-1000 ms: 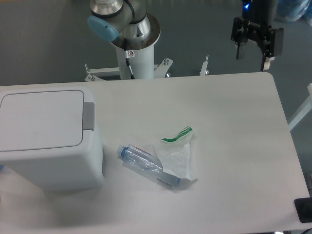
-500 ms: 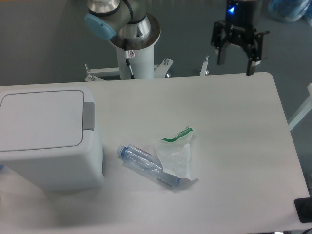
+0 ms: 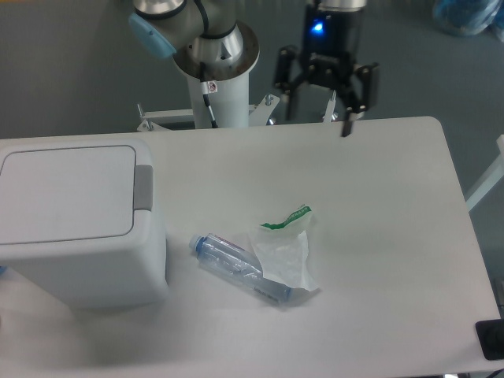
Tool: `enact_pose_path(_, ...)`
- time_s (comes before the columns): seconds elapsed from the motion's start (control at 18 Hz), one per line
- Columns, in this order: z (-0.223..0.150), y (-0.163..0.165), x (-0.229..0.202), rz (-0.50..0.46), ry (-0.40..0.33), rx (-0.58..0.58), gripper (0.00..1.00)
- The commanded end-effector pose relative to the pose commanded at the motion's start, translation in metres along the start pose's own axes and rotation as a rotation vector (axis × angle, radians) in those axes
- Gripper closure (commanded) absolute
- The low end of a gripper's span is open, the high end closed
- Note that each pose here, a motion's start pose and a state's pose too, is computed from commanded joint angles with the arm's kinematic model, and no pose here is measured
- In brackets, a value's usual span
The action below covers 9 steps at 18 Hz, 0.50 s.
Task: Open the trash can
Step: 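Move the open gripper across the table toward the white trash can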
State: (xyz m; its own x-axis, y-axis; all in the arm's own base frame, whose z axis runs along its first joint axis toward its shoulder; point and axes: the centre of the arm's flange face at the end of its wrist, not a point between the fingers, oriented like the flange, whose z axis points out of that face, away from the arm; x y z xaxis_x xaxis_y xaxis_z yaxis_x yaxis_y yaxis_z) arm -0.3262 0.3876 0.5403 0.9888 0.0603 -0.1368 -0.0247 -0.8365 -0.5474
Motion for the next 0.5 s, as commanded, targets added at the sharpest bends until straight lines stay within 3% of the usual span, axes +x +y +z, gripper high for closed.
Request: enact_pose_path(0.5, 0.036, -0.05, 0.053, -0.146, 0.039, 0.071, 0.0)
